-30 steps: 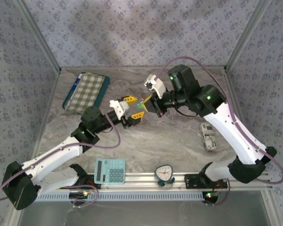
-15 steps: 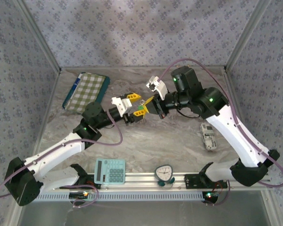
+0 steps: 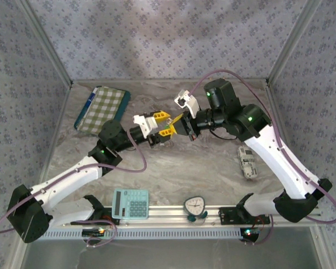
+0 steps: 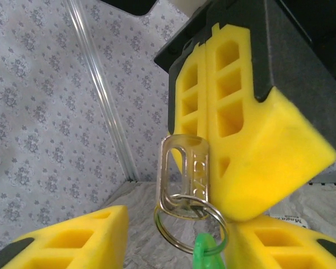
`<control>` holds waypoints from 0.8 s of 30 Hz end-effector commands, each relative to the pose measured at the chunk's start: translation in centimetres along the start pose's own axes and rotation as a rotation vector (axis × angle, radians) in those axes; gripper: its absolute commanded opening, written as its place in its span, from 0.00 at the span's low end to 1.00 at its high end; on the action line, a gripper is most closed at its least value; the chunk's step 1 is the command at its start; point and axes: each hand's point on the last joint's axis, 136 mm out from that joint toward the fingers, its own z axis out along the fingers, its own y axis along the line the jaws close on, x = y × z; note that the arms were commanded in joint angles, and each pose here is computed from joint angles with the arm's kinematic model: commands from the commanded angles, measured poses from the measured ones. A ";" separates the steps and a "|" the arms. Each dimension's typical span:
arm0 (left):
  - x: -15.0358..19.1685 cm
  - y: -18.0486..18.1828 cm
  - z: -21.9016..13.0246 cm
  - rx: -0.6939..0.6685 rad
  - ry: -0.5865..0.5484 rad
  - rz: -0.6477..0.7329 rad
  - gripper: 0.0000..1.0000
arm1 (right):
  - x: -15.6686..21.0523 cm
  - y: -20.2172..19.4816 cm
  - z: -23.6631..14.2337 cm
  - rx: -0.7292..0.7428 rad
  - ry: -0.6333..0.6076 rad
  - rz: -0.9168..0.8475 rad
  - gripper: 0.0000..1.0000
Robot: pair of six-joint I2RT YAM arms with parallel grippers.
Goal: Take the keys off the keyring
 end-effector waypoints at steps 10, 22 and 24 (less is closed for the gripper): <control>-3.3 0.1 -0.5 0.003 -0.092 0.067 0.30 | -0.5 0.2 -0.8 -0.017 -0.035 0.019 0.00; -3.6 0.1 -0.8 -0.009 -0.097 0.058 0.19 | -0.5 0.1 -1.3 -0.007 -0.053 0.025 0.00; -3.5 0.2 -0.8 -0.013 -0.095 0.056 0.17 | -0.5 0.1 -1.4 -0.007 -0.055 0.025 0.00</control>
